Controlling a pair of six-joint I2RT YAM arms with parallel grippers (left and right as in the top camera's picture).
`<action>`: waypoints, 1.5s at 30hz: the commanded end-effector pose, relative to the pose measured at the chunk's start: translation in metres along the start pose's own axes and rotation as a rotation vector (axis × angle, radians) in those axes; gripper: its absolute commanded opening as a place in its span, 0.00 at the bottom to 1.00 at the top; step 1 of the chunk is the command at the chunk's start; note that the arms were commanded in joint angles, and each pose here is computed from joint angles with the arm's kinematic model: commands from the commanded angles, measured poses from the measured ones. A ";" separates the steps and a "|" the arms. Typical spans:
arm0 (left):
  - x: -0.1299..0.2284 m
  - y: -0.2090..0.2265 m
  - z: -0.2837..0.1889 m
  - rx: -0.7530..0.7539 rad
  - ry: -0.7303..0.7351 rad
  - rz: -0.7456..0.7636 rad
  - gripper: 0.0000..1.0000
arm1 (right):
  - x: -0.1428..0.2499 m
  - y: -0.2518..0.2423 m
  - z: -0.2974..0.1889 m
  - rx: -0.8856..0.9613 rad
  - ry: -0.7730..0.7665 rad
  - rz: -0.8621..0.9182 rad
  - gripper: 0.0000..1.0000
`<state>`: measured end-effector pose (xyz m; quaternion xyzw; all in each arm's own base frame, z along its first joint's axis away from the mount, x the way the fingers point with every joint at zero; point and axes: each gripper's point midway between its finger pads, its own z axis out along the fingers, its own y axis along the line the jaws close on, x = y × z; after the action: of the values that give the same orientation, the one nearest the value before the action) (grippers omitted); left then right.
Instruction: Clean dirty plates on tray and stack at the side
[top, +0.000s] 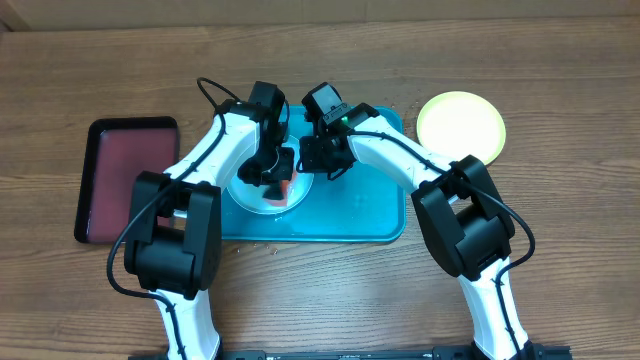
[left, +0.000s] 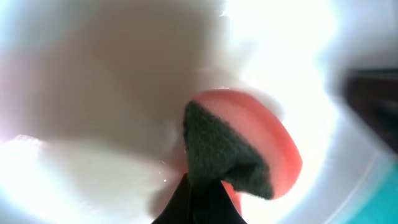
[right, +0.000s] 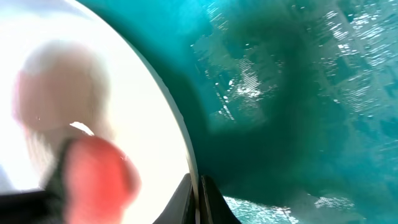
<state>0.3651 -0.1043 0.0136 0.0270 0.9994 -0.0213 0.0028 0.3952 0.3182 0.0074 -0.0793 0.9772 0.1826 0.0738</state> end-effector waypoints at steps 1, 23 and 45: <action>-0.008 0.073 -0.017 -0.418 -0.095 -0.166 0.04 | 0.014 -0.024 0.018 0.078 0.041 0.012 0.04; -0.050 -0.031 -0.009 0.181 -0.187 -0.131 0.04 | 0.013 -0.023 0.018 0.076 0.038 0.011 0.04; -0.032 0.015 -0.075 0.147 -0.137 -0.090 0.04 | 0.014 -0.026 0.018 0.090 0.038 0.009 0.04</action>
<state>0.3717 -0.1120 0.0391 0.0001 0.9917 -0.1282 -0.0110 0.3948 0.3185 0.0074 -0.0788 0.9772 0.1829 0.0732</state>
